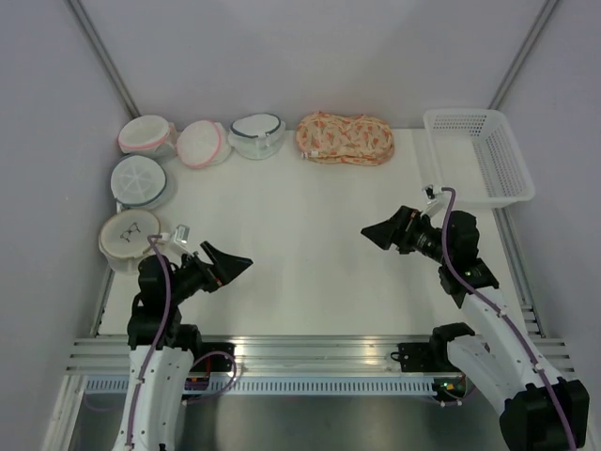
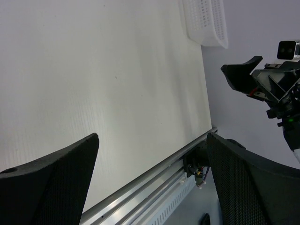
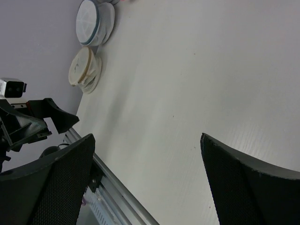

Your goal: Unzip the laundry bag and remove the bra

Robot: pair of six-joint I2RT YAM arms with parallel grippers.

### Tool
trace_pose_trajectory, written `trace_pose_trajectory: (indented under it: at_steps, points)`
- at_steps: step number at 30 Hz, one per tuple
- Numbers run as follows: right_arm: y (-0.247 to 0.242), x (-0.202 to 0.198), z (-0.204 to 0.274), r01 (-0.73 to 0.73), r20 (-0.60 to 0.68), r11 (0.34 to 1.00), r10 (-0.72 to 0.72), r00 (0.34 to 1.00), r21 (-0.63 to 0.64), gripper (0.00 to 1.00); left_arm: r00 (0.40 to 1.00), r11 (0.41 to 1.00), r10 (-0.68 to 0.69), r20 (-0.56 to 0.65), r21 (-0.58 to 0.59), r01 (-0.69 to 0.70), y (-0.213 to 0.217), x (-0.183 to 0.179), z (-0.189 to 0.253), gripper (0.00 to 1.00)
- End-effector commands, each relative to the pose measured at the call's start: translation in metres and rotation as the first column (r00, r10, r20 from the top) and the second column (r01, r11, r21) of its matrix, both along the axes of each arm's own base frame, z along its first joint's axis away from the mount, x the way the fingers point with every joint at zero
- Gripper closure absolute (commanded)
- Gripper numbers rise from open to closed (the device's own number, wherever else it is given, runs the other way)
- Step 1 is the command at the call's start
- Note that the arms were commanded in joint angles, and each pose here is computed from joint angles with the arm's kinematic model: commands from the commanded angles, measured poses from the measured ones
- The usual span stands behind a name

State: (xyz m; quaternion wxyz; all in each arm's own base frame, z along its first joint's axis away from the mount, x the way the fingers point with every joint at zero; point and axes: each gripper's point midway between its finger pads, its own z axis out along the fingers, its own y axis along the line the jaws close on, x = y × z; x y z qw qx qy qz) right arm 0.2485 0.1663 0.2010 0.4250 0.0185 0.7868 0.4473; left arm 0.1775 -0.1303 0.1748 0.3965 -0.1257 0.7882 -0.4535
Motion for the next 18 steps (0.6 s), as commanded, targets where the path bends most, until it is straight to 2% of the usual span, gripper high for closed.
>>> trace_pose_trajectory:
  at_steps: [1, 6, 7, 9, 10, 11, 16, 17, 18]
  points:
    - [0.006, 0.009, 0.013, -0.004, 0.055, 0.999, 0.002, 0.998, 0.038, 0.02, 0.998, 0.999, -0.049, 0.032, -0.022, 0.05, -0.007, -0.003, 0.004, 0.0]
    - [0.015, 0.041, 0.022, 0.013, 0.068, 0.995, -0.02, 0.997, 0.1, 0.02, 0.996, 0.995, -0.082, 0.036, -0.055, 0.084, -0.012, -0.006, -0.002, 0.0]
    - [0.018, 0.054, 0.004, 0.026, 0.012, 0.995, -0.027, 1.0, 0.092, 0.02, 0.993, 0.992, -0.101, 0.063, -0.068, 0.105, -0.014, -0.007, 0.002, 0.0]
    - [0.021, 0.077, 0.006, 0.052, -0.006, 0.992, -0.052, 0.999, 0.111, 0.02, 0.993, 0.989, -0.107, 0.048, -0.096, 0.111, -0.017, -0.008, -0.001, 0.01]
    - [0.026, 0.09, -0.016, 0.055, -0.073, 0.992, -0.047, 0.996, 0.113, 0.02, 0.992, 0.988, -0.111, 0.063, -0.101, 0.117, -0.017, -0.009, 0.0, 0.0]
    - [0.031, 0.104, -0.004, 0.055, -0.051, 0.986, -0.048, 0.998, 0.157, 0.02, 0.992, 0.987, -0.113, 0.058, -0.109, 0.119, -0.018, -0.009, -0.002, 0.0]
    - [0.046, 0.155, -0.019, 0.094, -0.109, 0.945, -0.062, 0.992, 0.314, 0.02, 0.992, 0.983, -0.105, 0.065, -0.141, 0.114, -0.019, -0.013, -0.003, 0.0]
    - [0.049, 0.162, -0.003, 0.074, -0.047, 0.926, -0.061, 0.997, 0.369, 0.02, 0.992, 0.983, -0.106, 0.071, -0.142, 0.116, -0.019, -0.014, -0.004, 0.0]
    - [0.049, 0.173, -0.012, 0.113, -0.088, 0.909, -0.085, 0.993, 0.402, 0.02, 0.992, 0.982, -0.107, 0.066, -0.151, 0.116, -0.02, -0.015, -0.005, 0.0]
